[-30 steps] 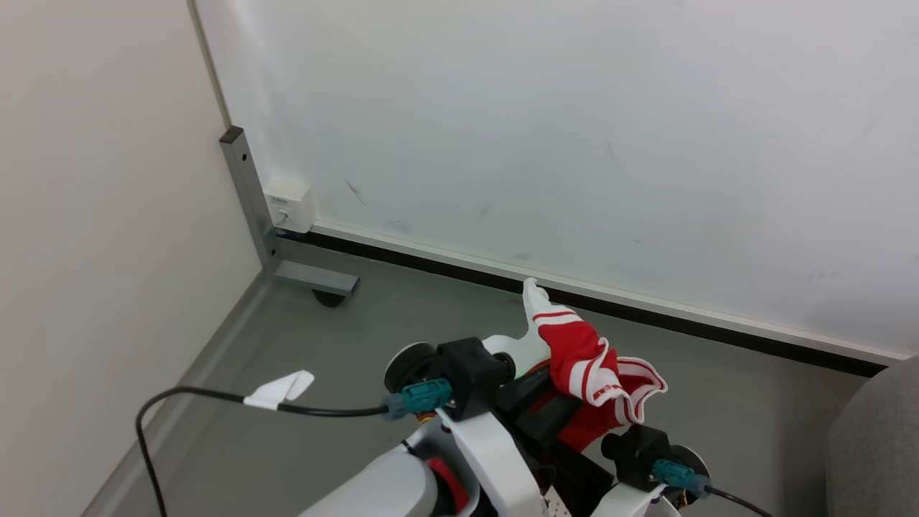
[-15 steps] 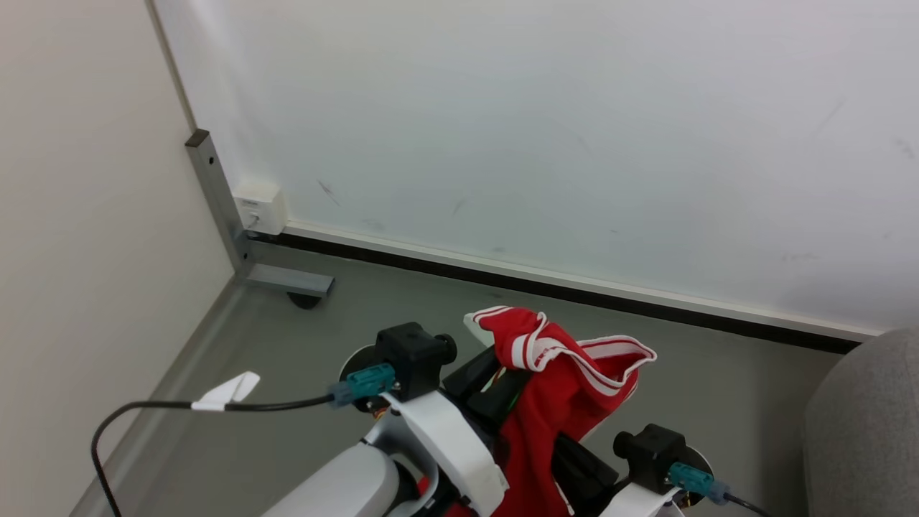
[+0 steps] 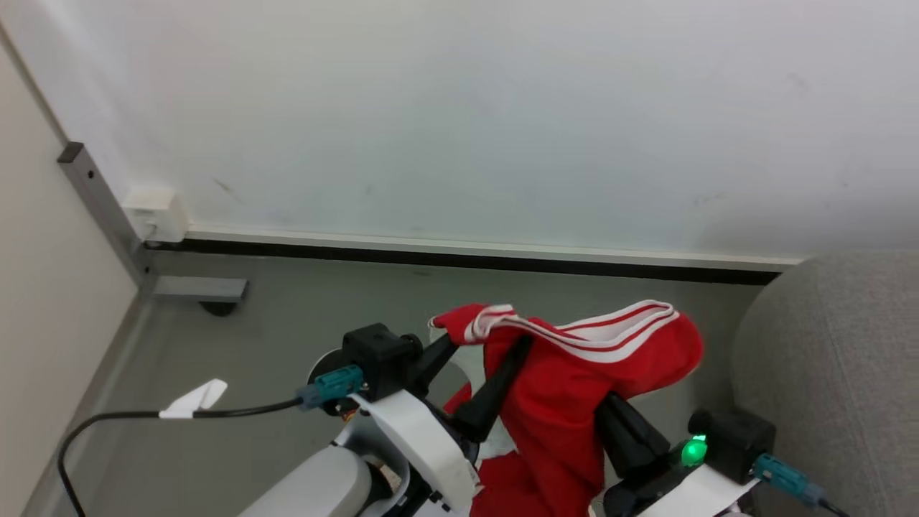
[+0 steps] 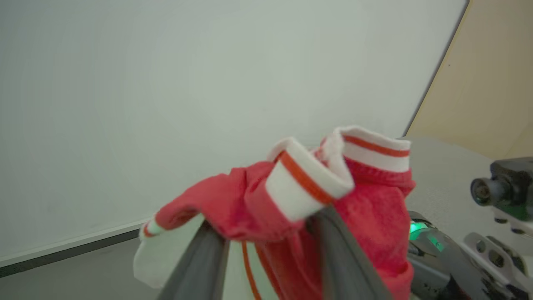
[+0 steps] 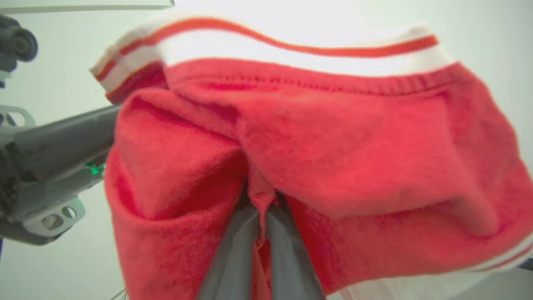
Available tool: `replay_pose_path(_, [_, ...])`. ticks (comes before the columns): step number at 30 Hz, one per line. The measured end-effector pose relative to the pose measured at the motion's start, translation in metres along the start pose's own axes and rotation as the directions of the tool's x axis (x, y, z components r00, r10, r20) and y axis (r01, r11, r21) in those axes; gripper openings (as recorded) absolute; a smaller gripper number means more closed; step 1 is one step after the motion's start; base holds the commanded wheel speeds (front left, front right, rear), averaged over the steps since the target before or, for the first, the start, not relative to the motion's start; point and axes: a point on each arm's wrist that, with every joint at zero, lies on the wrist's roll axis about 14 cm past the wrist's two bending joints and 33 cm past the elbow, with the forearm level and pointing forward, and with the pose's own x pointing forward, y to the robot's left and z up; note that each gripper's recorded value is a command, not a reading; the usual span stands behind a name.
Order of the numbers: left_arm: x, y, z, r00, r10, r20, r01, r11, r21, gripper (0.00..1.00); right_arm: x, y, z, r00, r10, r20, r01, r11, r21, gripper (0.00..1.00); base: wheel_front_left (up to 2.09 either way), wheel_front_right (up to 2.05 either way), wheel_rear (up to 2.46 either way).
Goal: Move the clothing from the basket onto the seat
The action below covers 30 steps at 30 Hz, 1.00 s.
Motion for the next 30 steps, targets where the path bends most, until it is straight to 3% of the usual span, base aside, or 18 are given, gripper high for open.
replay_pose_path(8, [0.024, -0.028, -0.005, 0.994, -0.105, -0.001, 0.105, 0.994, -0.024, 1.0, -0.037, -0.057, 0.037, 0.977, -0.185, 0.105, 0.191, 0.98, -0.054, 0.0, 0.0, 0.0, 0.0])
replay_pose_path(14, [0.037, -0.051, -0.011, 0.981, -0.192, -0.01, 0.191, 0.981, -0.031, 1.0, -0.075, -0.092, 0.059, 0.94, -0.305, 0.152, 0.323, 0.94, -0.109, 0.0, 0.0, 0.0, 0.0])
replay_pose_path(19, [0.045, -0.079, -0.019, 0.956, -0.293, -0.021, 0.292, 0.955, -0.044, 1.0, -0.109, -0.115, 0.084, 0.887, -0.403, 0.228, 0.437, 0.891, -0.125, 0.0, 0.0, 0.0, 0.0])
replay_pose_path(24, [0.052, -0.114, -0.027, 0.907, -0.42, -0.019, 0.418, 0.906, -0.062, 1.0, -0.151, -0.135, 0.108, 0.804, -0.508, 0.31, 0.56, 0.821, -0.107, 0.0, 0.0, 0.0, 0.0])
replay_pose_path(30, [0.061, -0.138, -0.038, 0.864, -0.503, -0.015, 0.499, 0.862, -0.092, 1.0, -0.185, -0.145, 0.124, 0.736, -0.571, 0.364, 0.643, 0.758, -0.111, 0.0, 0.0, 0.0, 0.0])
